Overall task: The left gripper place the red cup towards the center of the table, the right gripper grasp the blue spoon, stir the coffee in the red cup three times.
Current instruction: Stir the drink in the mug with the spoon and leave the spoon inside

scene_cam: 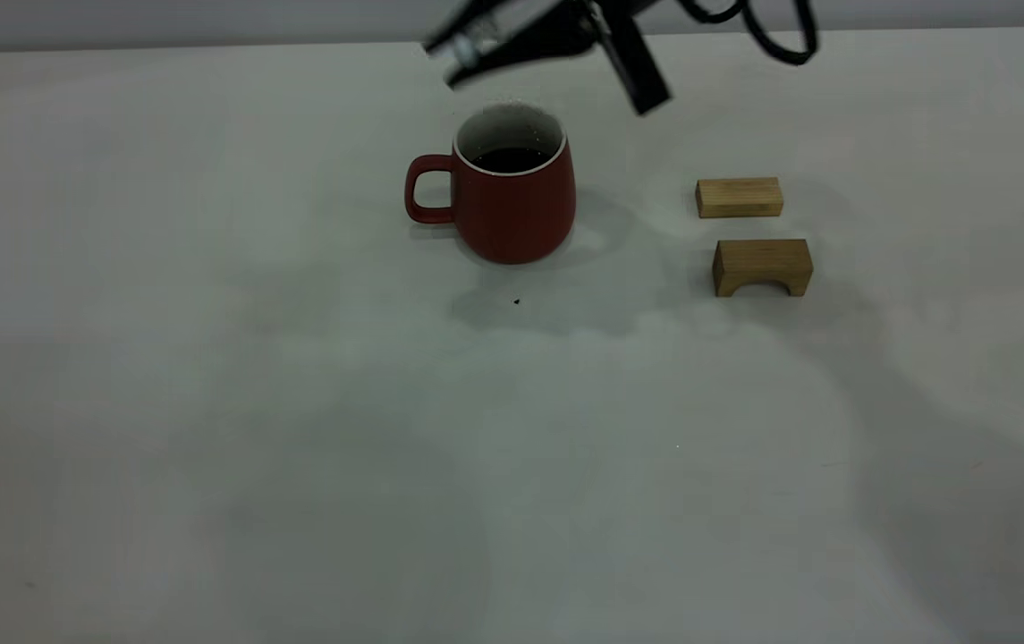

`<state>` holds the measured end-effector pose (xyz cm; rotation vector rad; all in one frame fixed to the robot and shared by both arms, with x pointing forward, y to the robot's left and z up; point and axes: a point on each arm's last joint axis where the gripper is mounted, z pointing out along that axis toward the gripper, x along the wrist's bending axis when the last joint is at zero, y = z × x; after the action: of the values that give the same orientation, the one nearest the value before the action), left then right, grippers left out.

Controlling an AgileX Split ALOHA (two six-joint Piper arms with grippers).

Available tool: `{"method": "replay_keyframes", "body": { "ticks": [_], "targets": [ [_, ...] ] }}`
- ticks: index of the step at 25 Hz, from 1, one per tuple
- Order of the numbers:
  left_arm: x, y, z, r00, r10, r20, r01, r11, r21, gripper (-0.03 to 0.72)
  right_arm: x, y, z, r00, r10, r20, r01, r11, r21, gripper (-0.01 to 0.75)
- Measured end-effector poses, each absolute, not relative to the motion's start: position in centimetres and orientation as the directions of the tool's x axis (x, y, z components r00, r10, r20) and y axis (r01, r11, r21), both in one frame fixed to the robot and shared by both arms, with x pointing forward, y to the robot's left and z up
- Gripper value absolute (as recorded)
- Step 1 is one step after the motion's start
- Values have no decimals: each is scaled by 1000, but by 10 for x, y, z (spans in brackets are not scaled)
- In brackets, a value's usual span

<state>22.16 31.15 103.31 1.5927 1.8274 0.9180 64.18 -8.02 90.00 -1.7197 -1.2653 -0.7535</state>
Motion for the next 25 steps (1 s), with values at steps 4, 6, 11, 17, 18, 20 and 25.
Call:
{"method": "replay_keyframes", "body": {
  "ticks": [4,6,11,17,18,20,25],
  "targets": [
    [222,312,1033,-153,988,35,618,68,784,558,646,-76,910,385,298,874,923,-154,-354,136],
    [222,312,1033,-153,988,35,618,68,784,558,649,-74,915,443,221,869,894,-178,-411,136],
    [222,312,1033,-153,988,35,618,68,784,558,655,-74,920,621,94,778,773,-239,-588,136],
    [222,312,1033,-153,988,35,618,68,784,558,658,-74,919,855,-19,518,493,-275,-825,136],
    [222,312,1033,-153,988,35,618,68,784,558,658,-74,920,880,-36,473,446,-275,-851,136],
    [222,312,1033,-153,988,35,618,68,784,558,659,-74,920,909,-61,412,382,-273,-883,136],
    [222,312,1033,-153,988,36,618,67,783,558,661,-74,919,934,-109,340,304,-256,-918,136]
  ]
}}
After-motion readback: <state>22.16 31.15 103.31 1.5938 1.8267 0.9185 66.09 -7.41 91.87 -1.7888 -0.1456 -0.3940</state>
